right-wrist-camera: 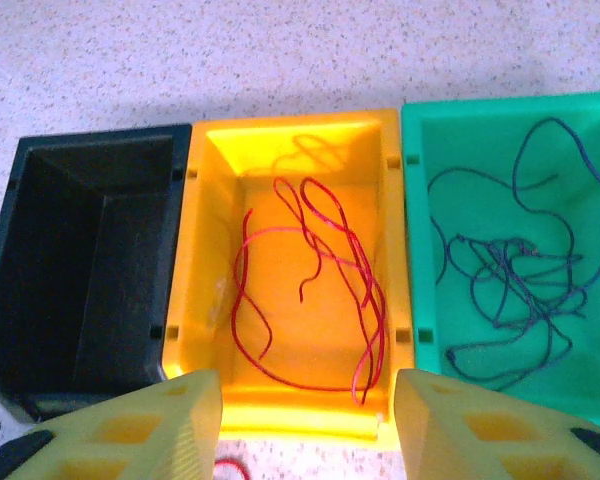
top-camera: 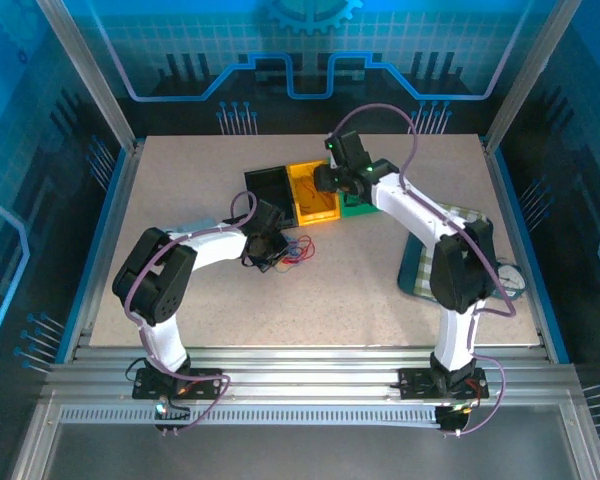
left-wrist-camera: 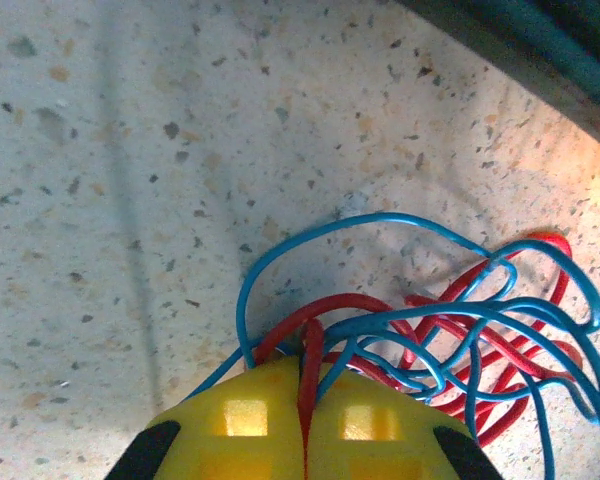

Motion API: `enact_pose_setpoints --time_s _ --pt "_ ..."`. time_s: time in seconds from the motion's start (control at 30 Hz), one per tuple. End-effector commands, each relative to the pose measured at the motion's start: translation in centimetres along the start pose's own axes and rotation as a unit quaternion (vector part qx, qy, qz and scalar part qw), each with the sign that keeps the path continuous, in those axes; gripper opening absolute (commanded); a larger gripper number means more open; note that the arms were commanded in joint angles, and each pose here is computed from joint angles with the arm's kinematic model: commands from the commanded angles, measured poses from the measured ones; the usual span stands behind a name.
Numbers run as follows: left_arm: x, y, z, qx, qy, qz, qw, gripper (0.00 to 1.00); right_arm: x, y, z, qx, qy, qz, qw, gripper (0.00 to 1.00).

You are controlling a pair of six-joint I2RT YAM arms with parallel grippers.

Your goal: Untangle the cables

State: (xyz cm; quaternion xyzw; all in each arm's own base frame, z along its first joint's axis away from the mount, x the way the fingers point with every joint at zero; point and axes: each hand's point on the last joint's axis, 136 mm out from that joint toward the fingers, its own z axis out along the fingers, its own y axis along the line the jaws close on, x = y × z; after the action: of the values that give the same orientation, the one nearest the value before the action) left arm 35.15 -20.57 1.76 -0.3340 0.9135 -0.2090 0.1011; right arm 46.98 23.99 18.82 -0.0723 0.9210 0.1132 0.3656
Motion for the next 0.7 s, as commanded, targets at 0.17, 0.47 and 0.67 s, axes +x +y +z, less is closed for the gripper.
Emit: enact_pose_setpoints --time_s 0.17,0.47,0.67 --pt "1.2 1.1 1.2 -0.01 0.019 0.026 0.999 0.0 8.2 3.7 -0.4 -0.108 0.071 -0.021 0.991 0.47" --pt "2.3 -0.4 0.6 0.021 0.045 0.068 0.996 0.0 16.1 3.3 2.6 -0.091 0.172 0.005 0.981 0.45" --pt "2.6 -1.0 -0.5 0.04 0.047 0.09 0.994 0.0 17.4 3.1 3.7 -0.086 0.189 -0.005 0.978 0.45"
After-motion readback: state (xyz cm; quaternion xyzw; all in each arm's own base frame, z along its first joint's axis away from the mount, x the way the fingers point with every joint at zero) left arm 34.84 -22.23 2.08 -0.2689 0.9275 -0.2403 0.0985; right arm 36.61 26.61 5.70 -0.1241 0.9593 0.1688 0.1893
